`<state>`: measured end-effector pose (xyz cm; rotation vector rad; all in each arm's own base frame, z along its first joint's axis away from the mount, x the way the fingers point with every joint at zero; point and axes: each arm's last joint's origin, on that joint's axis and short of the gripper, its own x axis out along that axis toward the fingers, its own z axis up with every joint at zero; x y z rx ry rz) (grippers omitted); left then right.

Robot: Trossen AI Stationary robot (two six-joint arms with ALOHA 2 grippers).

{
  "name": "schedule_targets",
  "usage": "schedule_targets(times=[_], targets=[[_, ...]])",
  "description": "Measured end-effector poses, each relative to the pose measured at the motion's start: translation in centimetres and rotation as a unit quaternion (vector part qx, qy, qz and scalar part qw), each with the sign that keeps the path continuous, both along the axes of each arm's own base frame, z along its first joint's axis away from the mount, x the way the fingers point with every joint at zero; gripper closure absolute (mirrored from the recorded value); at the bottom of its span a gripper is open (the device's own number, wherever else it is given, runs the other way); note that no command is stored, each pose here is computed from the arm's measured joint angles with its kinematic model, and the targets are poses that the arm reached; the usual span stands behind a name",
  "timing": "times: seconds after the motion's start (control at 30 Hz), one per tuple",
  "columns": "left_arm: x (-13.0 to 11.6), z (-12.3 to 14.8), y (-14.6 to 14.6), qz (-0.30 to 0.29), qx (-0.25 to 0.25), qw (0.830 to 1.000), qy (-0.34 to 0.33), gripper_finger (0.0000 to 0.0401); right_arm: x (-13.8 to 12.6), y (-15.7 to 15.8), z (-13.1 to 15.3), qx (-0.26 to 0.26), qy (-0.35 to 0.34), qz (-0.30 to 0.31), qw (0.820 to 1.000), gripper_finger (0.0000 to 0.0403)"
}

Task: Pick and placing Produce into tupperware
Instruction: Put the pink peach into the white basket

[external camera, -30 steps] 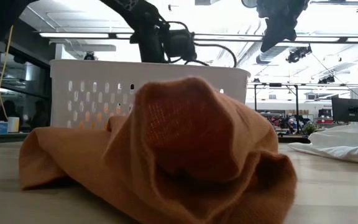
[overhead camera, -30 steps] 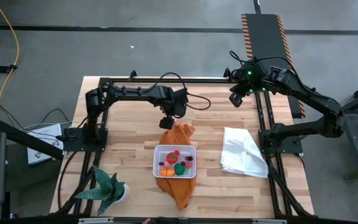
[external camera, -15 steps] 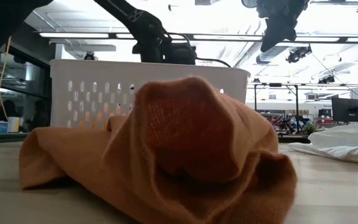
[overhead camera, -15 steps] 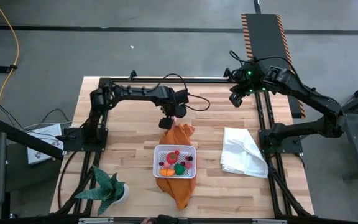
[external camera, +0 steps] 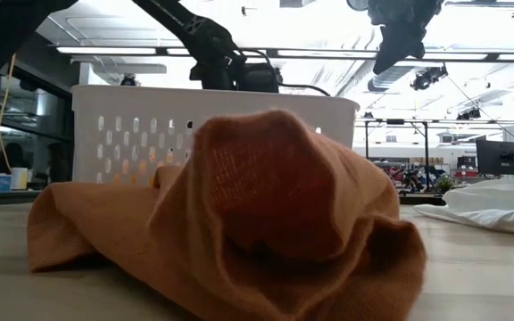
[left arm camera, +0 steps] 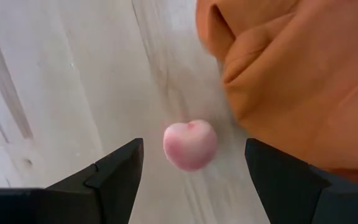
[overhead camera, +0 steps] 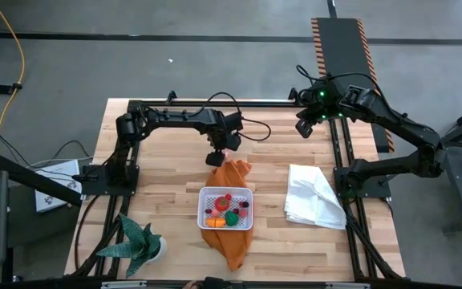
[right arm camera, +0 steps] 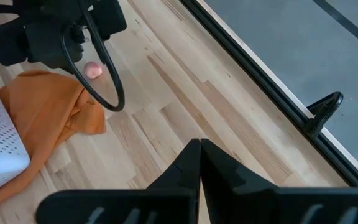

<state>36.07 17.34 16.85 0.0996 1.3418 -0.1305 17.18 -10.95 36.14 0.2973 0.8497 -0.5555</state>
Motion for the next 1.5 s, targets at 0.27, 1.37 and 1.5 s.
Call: schedule_targets(times=[0.27,1.37,1.5], targets=[[0.2,-0.8,0.1,0.001,-0.008,1.0,0.006,0.0132,0.0,0.0,0.0,0.0,0.0,0.0,1.0,0.0403],[0.4,-2.6,0.2,0.026,-0.022,0.999,0.023,0.0133,0.0,0.0,0.0,-0.002,0.001,0.002,1.0,0.0403],[0.4,-2.6,0.2,0.031,-0.023,0.999,0.023,0.0133,0.0,0.0,0.0,-0.003,0.001,0.002,1.0,0.0403]])
